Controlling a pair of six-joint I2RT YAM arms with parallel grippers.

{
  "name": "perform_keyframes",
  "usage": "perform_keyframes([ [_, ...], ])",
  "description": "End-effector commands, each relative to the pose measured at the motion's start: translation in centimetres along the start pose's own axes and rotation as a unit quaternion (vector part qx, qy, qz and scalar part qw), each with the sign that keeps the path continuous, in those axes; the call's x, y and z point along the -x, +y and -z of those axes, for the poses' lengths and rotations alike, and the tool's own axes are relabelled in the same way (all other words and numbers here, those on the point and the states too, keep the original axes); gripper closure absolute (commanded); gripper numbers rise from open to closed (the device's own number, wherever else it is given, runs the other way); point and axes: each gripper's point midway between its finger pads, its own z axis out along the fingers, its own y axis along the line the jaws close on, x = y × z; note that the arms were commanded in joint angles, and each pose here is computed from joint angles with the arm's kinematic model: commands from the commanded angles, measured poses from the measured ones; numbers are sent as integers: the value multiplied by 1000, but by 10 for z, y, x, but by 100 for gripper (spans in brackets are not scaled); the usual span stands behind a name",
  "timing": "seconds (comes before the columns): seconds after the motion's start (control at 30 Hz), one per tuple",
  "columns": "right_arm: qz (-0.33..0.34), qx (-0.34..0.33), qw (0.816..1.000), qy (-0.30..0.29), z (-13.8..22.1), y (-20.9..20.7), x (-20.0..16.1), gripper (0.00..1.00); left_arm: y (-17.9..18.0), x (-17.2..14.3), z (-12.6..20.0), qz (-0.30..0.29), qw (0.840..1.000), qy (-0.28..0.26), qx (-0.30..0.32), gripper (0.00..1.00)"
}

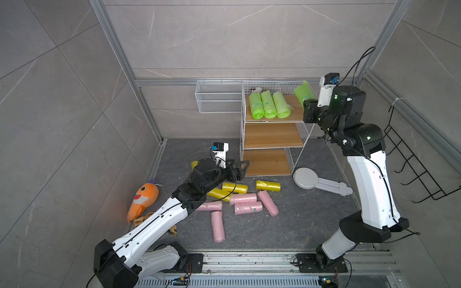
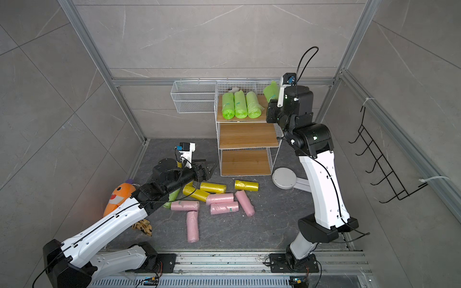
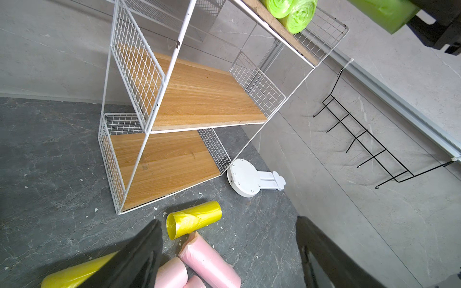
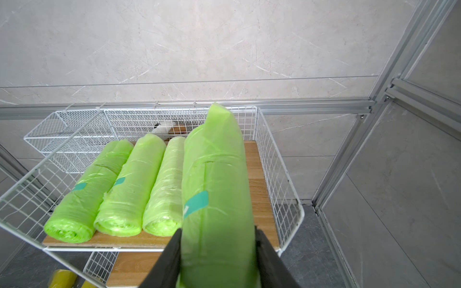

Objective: Sort the rolls of trash bags by color and place them on the shelf
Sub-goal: Place the roll of trash bags on the shelf.

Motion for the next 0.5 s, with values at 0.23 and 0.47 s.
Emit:
perform_keyframes([
  [0.23, -6, -14, 1000, 26, -45, -6, -11, 71, -15, 11, -2, -24, 999, -7, -20, 14],
  [0.47, -9, -11, 999, 44, -64, 1, -20, 67, -10, 5, -6, -21, 1000, 1, -13, 14],
])
